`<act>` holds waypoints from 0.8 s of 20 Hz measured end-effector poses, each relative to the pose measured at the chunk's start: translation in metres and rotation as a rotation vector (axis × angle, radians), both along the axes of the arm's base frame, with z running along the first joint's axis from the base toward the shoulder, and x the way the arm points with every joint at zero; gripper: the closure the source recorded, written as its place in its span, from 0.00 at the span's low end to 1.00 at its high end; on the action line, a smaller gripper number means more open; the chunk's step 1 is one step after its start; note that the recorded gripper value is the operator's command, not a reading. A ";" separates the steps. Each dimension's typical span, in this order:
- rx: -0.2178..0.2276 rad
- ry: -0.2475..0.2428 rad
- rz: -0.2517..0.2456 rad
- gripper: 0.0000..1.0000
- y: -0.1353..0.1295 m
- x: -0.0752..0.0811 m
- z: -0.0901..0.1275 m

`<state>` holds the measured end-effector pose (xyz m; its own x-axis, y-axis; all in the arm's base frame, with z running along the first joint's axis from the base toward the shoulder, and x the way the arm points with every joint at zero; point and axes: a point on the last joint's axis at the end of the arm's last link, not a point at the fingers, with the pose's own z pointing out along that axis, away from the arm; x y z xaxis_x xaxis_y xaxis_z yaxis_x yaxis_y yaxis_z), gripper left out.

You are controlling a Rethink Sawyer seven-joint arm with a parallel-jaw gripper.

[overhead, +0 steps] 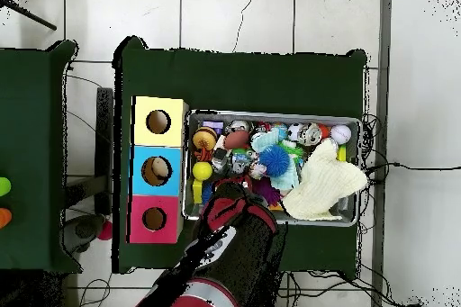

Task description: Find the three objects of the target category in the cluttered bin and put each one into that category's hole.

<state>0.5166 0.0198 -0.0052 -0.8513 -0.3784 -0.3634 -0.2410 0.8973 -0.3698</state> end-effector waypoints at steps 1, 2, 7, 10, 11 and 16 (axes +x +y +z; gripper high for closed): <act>-0.002 0.000 0.000 0.00 -0.001 0.000 0.000; -0.003 0.000 0.000 0.00 -0.001 0.000 0.001; -0.006 -0.002 0.004 0.00 0.000 0.000 0.002; -0.006 -0.003 0.005 0.00 0.000 0.001 0.002; -0.006 -0.003 0.005 0.00 0.000 0.001 0.002; 0.002 -0.016 0.001 1.00 0.001 0.004 0.002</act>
<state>0.5201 0.0213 -0.0029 -0.8449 -0.3785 -0.3780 -0.2360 0.8979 -0.3716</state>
